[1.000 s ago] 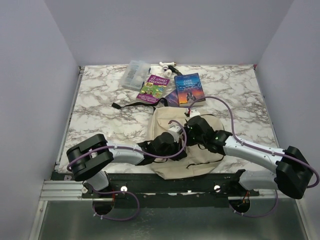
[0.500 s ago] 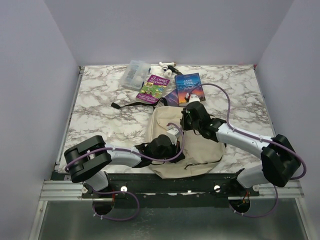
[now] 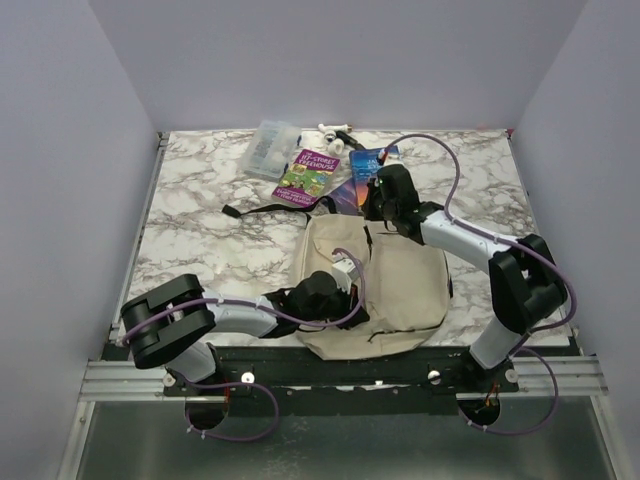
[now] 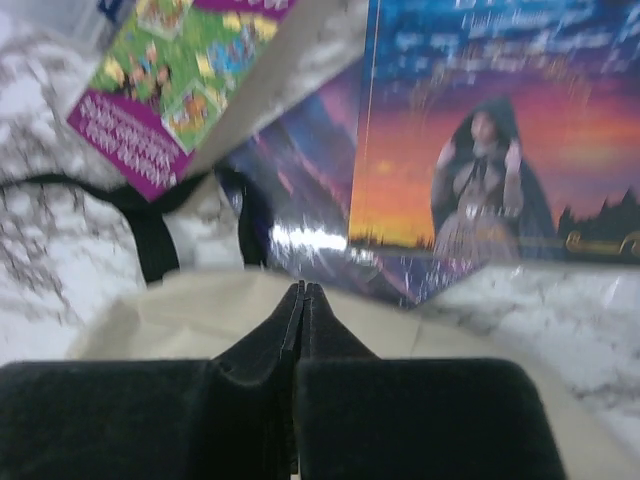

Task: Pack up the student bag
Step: Zip the student bag at the center of the board.

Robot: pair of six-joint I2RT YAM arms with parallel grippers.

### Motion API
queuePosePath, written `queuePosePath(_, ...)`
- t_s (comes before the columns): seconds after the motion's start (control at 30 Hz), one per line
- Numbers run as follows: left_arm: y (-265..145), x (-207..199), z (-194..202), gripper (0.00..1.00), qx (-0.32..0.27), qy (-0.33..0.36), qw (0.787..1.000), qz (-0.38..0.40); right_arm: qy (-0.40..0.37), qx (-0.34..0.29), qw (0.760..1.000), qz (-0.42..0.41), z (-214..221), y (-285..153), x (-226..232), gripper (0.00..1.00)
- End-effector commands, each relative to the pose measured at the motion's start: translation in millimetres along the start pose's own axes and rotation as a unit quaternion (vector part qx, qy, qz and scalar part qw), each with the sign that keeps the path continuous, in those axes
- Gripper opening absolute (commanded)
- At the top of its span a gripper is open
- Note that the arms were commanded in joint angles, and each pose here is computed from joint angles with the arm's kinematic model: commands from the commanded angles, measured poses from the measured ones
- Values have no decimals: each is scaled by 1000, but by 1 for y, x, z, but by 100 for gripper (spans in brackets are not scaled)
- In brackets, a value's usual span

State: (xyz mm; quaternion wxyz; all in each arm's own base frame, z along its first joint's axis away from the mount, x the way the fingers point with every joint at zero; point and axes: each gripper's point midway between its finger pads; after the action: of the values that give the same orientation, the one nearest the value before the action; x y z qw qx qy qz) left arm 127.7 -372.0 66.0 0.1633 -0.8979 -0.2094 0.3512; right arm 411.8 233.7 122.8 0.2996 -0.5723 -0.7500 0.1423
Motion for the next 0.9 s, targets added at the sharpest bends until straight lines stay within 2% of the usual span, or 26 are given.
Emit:
queuePosePath(0.0, -15, -31, 22, 0, 50, 26, 996, 76, 1, -73, 997, -9, -48, 25, 2, 0)
queuePosePath(0.13, -18, -31, 25, 0, 58, 24, 995, 71, -6, -54, 998, 7, -39, 33, -7, 0)
queuePosePath(0.23, -15, -33, 24, 0, 67, 29, 994, 78, -7, -12, 1000, 3, -31, 2, -6, 1)
queuePosePath(0.27, -13, -33, 24, 0, 70, 30, 994, 78, -12, 4, 1000, 2, -25, -8, -7, 3)
queuePosePath(0.33, -9, -30, 26, 0, 80, 20, 994, 76, -31, 42, 998, -25, -4, -28, -7, 38)
queuePosePath(0.4, -8, -27, 26, 0, 85, 10, 993, 77, -46, 47, 994, -88, 14, -41, -1, 57)
queuePosePath(0.43, -8, -25, 27, 0, 86, 9, 993, 76, -46, 49, 991, -116, 24, -44, 0, 62)
queuePosePath(0.47, -8, -25, 26, 0, 84, 10, 994, 75, -35, 50, 988, -141, 26, -45, 0, 64)
queuePosePath(0.57, -10, -24, 26, 0, 82, 8, 994, 73, -3, 93, 963, -253, 48, -51, 8, 53)
queuePosePath(0.63, -12, -23, 26, 0, 81, 5, 994, 72, 9, 100, 949, -298, 56, -51, 9, 50)
queuePosePath(0.7, -12, -25, 26, 0, 82, 8, 994, 78, 3, 107, 934, -341, 62, -54, 14, 50)
queuePosePath(0.87, -15, -27, 27, 0, 83, 8, 993, 83, -2, 136, 912, -388, 85, -55, 19, 55)
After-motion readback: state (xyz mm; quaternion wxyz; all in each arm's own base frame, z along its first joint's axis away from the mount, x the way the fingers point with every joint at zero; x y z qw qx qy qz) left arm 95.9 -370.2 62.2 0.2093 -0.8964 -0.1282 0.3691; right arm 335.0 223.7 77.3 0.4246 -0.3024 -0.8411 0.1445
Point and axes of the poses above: each gripper's point midway between its finger pads, its own y axis out along the fingers, its own x axis along the line the jaws close on, z = x × y, and after that the axes turned 3 degrees about y, right-handed
